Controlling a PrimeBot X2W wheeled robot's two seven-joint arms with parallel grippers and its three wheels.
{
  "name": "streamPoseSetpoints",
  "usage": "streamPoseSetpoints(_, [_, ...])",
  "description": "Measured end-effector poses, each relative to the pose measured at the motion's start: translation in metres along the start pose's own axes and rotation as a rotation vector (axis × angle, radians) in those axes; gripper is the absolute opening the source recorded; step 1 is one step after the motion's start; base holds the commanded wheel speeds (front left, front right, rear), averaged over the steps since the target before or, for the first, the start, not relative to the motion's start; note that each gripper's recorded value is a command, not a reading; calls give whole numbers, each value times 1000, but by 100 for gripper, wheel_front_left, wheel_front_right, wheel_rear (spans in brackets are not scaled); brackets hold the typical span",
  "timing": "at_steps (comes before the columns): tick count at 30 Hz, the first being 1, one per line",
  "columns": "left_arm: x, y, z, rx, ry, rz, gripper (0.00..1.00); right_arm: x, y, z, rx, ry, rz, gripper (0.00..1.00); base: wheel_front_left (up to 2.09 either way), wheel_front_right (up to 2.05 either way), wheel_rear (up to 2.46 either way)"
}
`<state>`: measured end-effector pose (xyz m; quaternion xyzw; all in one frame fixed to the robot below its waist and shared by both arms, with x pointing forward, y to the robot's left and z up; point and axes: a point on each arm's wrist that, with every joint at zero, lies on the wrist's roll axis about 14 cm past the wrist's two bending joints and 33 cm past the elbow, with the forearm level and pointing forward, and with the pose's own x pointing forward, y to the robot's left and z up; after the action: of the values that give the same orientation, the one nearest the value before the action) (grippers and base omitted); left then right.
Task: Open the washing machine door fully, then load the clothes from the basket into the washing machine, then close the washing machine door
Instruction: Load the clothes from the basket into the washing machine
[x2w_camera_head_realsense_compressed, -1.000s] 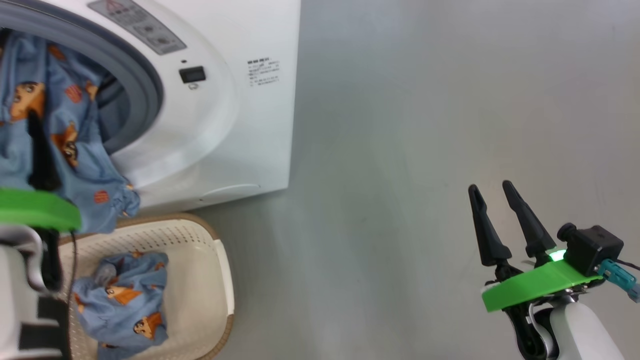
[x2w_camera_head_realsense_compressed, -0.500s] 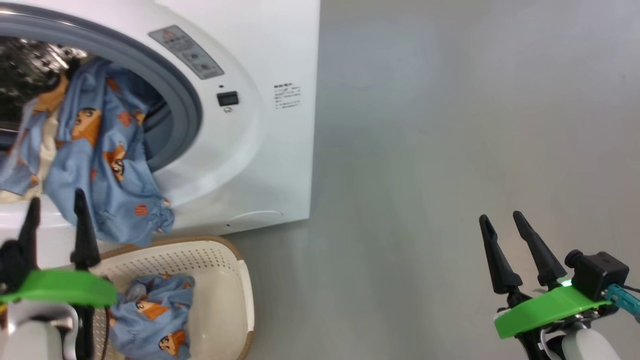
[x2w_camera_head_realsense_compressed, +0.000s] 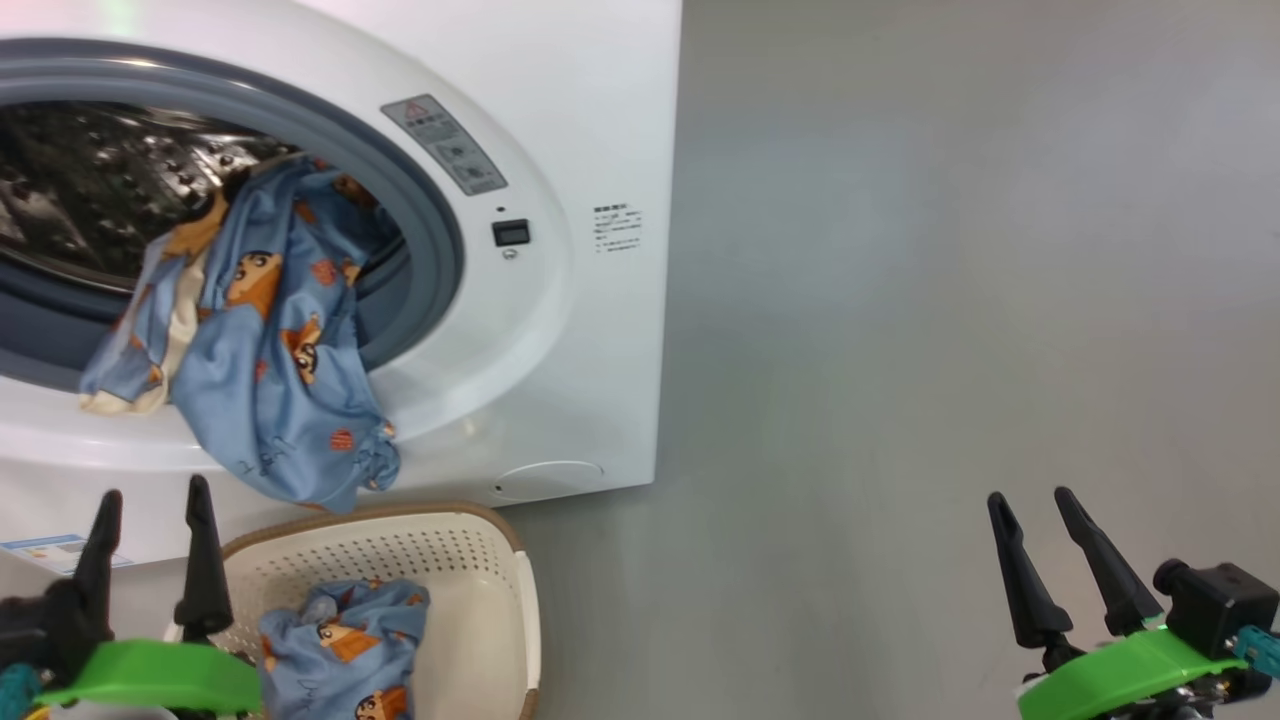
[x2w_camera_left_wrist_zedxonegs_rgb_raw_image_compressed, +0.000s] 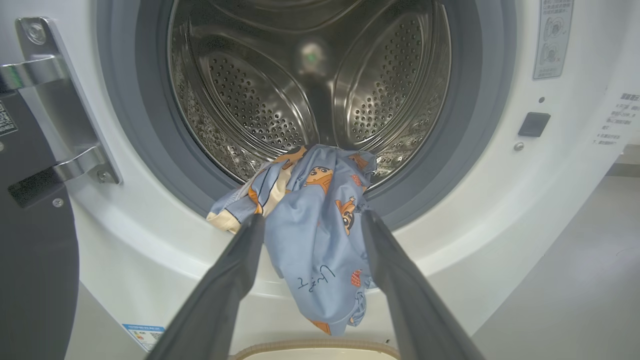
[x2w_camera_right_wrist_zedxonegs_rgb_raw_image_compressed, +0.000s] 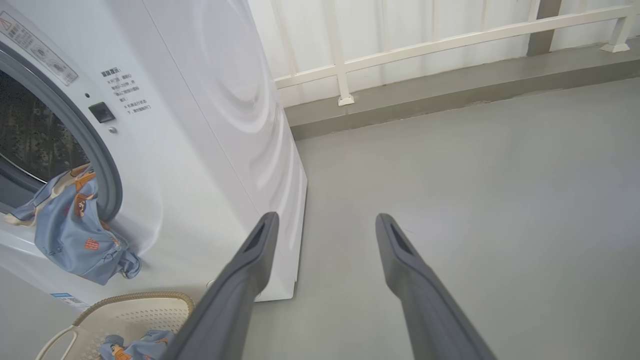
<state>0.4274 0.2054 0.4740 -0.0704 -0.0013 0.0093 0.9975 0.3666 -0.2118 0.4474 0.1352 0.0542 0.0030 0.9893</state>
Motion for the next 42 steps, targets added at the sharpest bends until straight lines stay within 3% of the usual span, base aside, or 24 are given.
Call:
streamPoseSetpoints(14, [-32, 8, 2, 0, 1, 21, 100, -8, 0, 2, -2, -5, 4, 100, 0, 0, 0])
streamPoseSetpoints(29, [-31, 9, -7, -9, 25, 31, 100, -4, 0, -6, -1, 17, 2, 100, 0, 0, 0])
streamPoseSetpoints(42, [-19, 6, -41, -88, 112, 54, 100, 8, 0, -15, 2, 44, 3, 100, 0, 0, 0])
